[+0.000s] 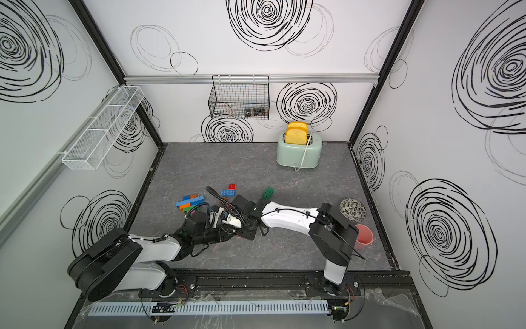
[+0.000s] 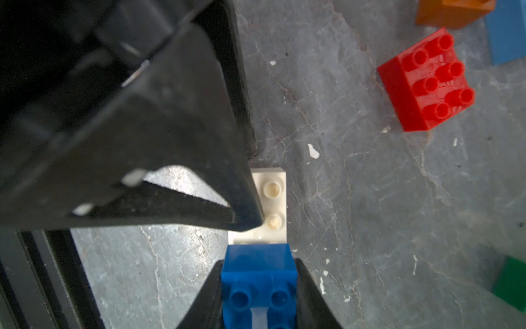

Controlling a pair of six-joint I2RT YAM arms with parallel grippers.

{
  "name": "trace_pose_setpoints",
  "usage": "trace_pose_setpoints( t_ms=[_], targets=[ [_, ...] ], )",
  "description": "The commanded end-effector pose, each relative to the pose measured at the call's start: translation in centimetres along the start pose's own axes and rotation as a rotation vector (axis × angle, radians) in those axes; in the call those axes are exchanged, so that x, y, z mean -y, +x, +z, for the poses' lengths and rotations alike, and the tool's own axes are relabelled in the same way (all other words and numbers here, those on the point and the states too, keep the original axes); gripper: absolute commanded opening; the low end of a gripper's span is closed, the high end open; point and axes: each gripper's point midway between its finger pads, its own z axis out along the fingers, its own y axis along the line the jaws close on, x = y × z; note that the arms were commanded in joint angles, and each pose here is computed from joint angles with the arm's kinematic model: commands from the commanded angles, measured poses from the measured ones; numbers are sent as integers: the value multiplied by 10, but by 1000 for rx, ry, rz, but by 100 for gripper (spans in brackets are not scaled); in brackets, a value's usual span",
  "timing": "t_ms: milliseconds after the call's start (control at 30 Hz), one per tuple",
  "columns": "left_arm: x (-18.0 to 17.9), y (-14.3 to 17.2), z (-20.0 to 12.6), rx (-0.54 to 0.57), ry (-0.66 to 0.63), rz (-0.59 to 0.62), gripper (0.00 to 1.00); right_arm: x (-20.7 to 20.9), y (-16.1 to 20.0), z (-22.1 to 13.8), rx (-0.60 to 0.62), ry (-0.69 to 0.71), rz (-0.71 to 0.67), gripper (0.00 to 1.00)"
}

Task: Assemble a heart with lego
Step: Assemble the lego brick with the lego brick.

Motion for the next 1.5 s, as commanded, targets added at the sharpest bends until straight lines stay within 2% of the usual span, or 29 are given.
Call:
trace_pose_setpoints(
  t_ms=[0, 233, 333, 600, 800, 900, 1233, 1467],
  targets=[
    [-25, 13, -1, -21, -91, -44, 51, -5, 30, 20, -121, -29, -9, 25],
    [-23, 11, 0, -10, -77, -38, 51, 5, 17, 20, -87, 111, -44, 26],
    [-26, 14, 0, -9, -75, -50, 50, 1, 15, 23, -83, 119, -66, 25],
    [-31, 21, -2, -10, -65, -76, 50, -12, 42, 41, -235, -31, -23, 25],
    [-32, 23, -2, -15, -65, -76, 50, -18, 55, 46, -292, -171, 53, 25],
    [-31, 22, -2, -14, -65, -75, 50, -13, 59, 51, -310, -156, 65, 25],
    [-31, 21, -2, -11, -71, -78, 51, 10, 27, 32, -185, 29, 8, 33],
    [-21, 17, -3, -10, -52, -63, 52, 9, 5, 12, -109, 32, 3, 38]
  ],
)
